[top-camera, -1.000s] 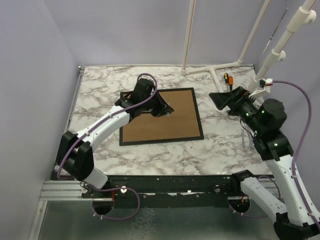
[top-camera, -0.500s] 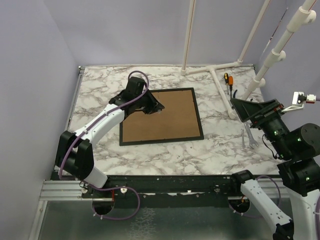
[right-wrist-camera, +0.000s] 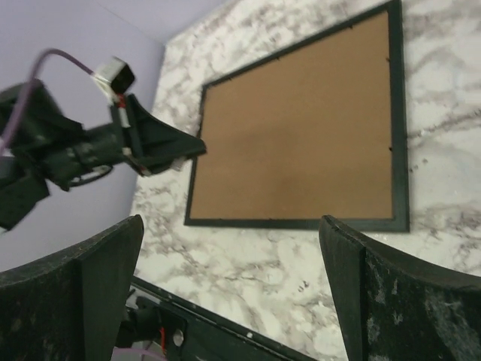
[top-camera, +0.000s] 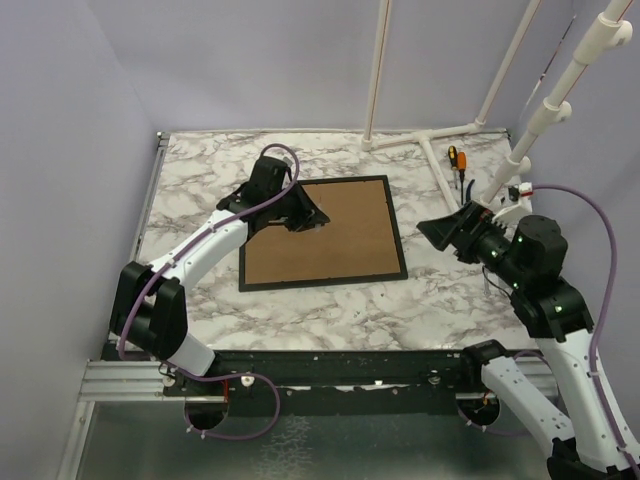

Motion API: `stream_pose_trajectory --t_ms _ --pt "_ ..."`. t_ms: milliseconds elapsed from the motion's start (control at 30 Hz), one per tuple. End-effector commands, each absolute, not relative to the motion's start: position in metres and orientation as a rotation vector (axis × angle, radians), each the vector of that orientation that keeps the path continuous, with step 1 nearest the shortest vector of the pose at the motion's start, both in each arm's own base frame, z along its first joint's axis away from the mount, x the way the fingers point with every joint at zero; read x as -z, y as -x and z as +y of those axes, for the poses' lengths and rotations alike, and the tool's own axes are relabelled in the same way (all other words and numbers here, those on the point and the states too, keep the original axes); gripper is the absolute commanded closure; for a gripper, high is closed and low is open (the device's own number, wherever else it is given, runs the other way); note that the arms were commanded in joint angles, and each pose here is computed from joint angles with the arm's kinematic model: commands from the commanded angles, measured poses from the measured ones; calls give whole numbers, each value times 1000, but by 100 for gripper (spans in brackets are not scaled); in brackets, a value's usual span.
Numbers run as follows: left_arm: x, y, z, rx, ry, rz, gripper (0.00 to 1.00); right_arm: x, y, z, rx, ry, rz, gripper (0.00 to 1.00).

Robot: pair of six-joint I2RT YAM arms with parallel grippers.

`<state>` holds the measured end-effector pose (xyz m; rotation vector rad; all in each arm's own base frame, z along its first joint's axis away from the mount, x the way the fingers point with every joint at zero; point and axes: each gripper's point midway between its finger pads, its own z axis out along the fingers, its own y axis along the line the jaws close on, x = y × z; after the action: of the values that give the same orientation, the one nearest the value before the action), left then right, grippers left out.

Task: Take the photo out of the frame
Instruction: Adjust the photo frame at the center of the board.

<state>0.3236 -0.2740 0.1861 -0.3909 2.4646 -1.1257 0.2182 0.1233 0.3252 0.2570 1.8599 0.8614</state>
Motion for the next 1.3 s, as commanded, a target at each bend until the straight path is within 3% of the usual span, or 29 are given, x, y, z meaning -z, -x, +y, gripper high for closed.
stream_pose_trajectory --t_ms 0,600,1267 --pt "-208 -324 -281 1213 285 2403 100 -303 -219 128 -849 -187 1899 0" --pt "-220 -312 -297 1319 184 2360 100 -196 -274 142 -767 -160 2104 0" --pt "-217 -306 -326 1338 136 2381 100 -162 -308 116 -586 -261 2110 0"
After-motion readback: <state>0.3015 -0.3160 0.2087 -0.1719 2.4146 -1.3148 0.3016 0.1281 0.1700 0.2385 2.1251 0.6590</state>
